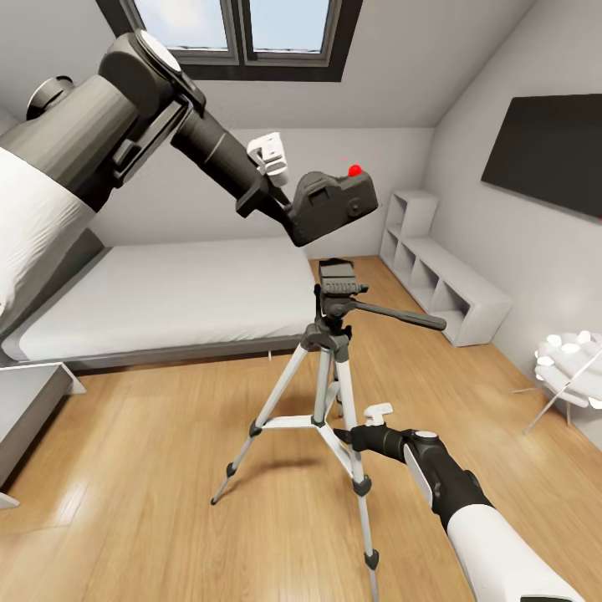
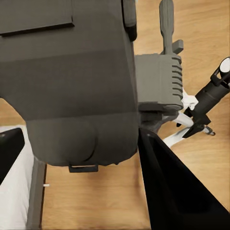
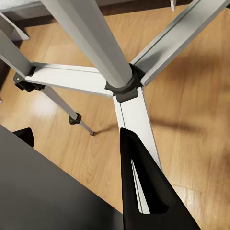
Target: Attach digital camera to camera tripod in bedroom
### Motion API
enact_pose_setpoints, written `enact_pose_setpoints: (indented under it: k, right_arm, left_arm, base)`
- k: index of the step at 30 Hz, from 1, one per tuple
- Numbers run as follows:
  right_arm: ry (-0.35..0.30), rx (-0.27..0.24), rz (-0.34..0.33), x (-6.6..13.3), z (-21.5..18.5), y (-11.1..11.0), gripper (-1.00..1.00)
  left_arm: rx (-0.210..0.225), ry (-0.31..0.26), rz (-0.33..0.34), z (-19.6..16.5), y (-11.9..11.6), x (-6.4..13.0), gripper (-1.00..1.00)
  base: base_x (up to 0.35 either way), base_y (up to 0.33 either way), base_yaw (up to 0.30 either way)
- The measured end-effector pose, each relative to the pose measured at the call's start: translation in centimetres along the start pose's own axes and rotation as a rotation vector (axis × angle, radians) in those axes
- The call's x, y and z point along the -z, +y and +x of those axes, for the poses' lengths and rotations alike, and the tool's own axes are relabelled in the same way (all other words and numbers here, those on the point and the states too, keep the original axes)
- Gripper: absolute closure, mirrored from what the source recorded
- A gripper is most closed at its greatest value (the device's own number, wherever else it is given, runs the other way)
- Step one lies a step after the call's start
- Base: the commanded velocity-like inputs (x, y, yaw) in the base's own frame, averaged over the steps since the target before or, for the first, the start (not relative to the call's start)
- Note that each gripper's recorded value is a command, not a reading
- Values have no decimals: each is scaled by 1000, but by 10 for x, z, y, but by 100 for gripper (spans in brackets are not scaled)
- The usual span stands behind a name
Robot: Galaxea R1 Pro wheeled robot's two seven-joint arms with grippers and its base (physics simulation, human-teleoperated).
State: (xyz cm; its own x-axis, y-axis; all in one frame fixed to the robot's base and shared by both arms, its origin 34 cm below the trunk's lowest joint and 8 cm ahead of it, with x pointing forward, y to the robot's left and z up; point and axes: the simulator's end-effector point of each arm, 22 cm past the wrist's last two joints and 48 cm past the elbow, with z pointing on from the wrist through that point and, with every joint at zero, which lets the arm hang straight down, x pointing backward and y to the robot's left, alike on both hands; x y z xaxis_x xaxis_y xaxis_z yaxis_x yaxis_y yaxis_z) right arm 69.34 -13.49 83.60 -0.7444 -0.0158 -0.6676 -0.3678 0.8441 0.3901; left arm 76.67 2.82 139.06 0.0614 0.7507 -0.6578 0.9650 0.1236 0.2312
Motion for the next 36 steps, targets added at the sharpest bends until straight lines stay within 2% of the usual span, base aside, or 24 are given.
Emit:
enact_pose_setpoints:
  k: [4,11,12,13,27,36]
  right_arm:
    - [0,0,0,0,0,0,100]
    - [4,5,-1,-1,1,1,100]
    - [18,30,0,-1,2,1,100]
    - [19,25,3,0,3,1,100]
    - [19,26,2,0,2,1,100]
    - [19,26,2,0,2,1,100]
  left_arm:
    - [24,20,-27,7,5,6,100]
    - [8,55,-55,13,5,8,100]
    - [-108,60,-68,-6,-12,7,100]
    - [-135,55,-67,-14,-21,9,100]
    - [-149,84,-67,-14,-23,-1,100]
    - [-134,103,-58,-14,-28,-9,100]
  base:
    - [0,0,0]
    - [0,0,0]
    - [0,0,0]
    - [0,0,0]
    - [0,0,0]
    - [0,0,0]
